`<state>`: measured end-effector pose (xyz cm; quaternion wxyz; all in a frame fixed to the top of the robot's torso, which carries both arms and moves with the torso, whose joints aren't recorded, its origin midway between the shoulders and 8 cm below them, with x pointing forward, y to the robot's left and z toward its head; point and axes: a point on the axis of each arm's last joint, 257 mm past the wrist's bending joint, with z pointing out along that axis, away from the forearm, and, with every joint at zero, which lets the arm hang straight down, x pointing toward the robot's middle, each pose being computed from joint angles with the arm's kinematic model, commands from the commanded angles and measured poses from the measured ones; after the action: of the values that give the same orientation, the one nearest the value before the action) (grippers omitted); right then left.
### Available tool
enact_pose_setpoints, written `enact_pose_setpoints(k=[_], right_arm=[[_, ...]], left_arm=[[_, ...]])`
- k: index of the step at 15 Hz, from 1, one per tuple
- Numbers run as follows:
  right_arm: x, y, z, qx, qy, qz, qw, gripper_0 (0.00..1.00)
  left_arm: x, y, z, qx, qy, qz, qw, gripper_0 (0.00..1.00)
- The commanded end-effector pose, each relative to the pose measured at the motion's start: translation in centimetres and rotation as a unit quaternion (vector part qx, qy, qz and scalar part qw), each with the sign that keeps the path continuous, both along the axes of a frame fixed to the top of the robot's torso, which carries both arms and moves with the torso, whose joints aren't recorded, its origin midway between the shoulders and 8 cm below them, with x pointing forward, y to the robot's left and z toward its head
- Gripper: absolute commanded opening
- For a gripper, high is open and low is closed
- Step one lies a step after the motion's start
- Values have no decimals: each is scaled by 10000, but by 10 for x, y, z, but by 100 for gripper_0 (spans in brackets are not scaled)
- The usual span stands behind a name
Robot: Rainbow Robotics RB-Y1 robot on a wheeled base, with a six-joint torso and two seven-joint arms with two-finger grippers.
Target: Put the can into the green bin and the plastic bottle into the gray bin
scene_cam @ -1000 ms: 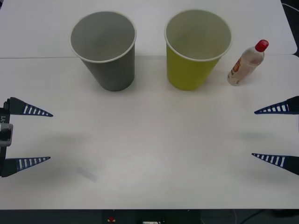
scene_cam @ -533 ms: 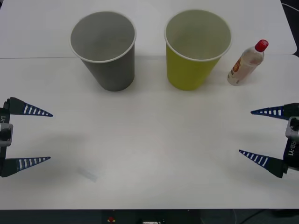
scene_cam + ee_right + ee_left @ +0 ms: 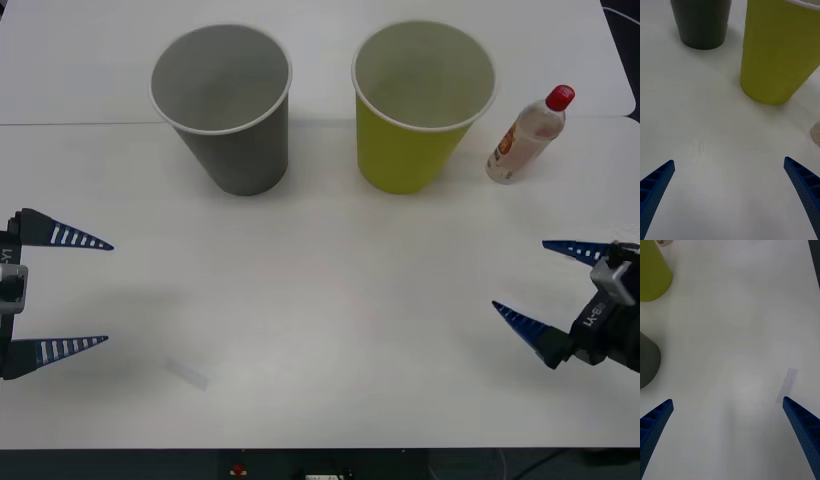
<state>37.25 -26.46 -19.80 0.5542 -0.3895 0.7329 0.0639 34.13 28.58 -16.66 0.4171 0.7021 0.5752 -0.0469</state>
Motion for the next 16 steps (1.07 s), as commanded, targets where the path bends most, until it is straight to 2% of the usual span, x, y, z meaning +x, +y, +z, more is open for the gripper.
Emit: enact_pose_setpoints(k=[1, 2, 3, 4, 6, 7, 9, 12, 16], right_arm=[[10, -7, -5, 327, 15, -562, 9979, 100], [14, -10, -6, 409, -13, -768, 9962, 100], [18, -14, -10, 623, 43, -1066, 9923, 100], [21, -16, -12, 725, 23, -1256, 9894, 100], [28, -20, -14, 1013, -44, -1679, 9806, 100], [32, -22, -17, 1180, -73, -1892, 9748, 100], [41, -27, -23, 1392, -205, -2186, 9656, 100], [60, -35, -33, 1645, -394, -2402, 9559, 100], [89, -40, -41, 1904, -576, -2492, 9478, 100]], left_arm=[[0, 0, 0, 0, 0, 0, 10000, 100], [0, 0, 0, 0, 0, 0, 10000, 100], [0, 0, 0, 0, 0, 0, 10000, 100], [0, 0, 0, 0, 0, 0, 10000, 100], [0, 0, 0, 0, 0, 0, 10000, 100], [0, 0, 0, 0, 0, 0, 10000, 100], [0, 0, 0, 0, 0, 0, 10000, 100], [0, 0, 0, 0, 0, 0, 10000, 100], [0, 0, 0, 0, 0, 0, 10000, 100]])
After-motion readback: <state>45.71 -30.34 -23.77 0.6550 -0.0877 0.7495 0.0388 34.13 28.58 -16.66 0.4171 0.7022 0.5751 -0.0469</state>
